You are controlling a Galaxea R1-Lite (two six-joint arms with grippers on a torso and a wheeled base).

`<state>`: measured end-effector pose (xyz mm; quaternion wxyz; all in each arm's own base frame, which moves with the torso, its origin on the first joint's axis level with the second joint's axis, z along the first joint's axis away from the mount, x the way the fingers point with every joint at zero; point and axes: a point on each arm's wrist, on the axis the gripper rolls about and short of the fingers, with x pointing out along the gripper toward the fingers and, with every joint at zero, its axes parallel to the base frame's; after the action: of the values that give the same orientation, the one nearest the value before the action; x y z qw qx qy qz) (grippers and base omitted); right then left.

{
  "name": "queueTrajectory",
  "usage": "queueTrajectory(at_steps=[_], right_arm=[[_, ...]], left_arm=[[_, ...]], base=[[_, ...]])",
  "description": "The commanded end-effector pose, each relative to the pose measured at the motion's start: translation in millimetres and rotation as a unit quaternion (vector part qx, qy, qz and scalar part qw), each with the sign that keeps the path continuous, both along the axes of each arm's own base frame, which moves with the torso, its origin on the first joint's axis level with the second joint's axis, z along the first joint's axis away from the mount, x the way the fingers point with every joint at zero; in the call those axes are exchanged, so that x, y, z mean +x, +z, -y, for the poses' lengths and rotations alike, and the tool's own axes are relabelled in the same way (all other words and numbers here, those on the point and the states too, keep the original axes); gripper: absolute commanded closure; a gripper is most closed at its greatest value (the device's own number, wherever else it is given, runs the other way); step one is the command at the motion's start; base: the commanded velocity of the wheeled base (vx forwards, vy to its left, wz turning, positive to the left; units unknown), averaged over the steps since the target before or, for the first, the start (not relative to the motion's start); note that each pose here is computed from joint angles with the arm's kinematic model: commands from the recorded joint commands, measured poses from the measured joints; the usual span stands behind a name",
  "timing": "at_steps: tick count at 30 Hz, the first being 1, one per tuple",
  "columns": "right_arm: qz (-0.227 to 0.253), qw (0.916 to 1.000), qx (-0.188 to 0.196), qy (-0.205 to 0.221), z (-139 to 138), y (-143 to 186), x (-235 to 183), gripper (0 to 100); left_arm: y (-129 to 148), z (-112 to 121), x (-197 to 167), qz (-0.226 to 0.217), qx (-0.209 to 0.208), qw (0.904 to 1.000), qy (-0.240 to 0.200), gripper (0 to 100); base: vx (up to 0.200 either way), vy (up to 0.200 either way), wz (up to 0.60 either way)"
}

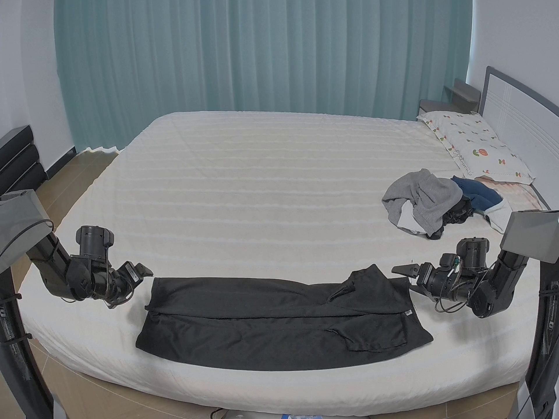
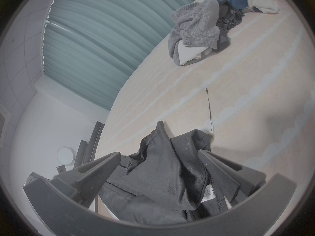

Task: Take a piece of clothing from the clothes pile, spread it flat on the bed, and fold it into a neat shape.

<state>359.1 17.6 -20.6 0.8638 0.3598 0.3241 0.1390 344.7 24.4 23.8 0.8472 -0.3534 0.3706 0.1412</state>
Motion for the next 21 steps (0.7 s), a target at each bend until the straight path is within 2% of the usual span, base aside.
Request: queueTrajectory(at_steps=[1, 7, 13, 14, 21], right_arm=[[-0.007, 0.9999, -0.003, -0.011, -1, -3, 0, 0], [-0.018, 0.9997, -0.002, -0.014, 1, -10, -2, 0], [-0.022, 0.9995, -0.001, -0.021, 2, -10, -3, 0], [-0.023, 0.9994, -0.001, -0.024, 1, -10, -3, 0], [-0.028, 0.9990, -0.010, -0.034, -3, -15, -2, 0]], left_arm=[[-8, 6, 17, 0.005, -0.010, 0.9999, -0.002, 0], [-33, 17, 26, -0.018, -0.004, 0.9997, -0.016, 0], [-39, 27, 34, 0.002, -0.001, 0.9996, -0.028, 0], [-40, 28, 35, 0.007, -0.001, 0.9996, -0.029, 100], [-45, 26, 35, 0.006, 0.011, 0.9998, -0.016, 100]], base=[[0.000, 0.000, 0.00], [0.000, 0.000, 0.00], [0.000, 0.000, 0.00], [0.000, 0.000, 0.00], [0.000, 0.000, 0.00]])
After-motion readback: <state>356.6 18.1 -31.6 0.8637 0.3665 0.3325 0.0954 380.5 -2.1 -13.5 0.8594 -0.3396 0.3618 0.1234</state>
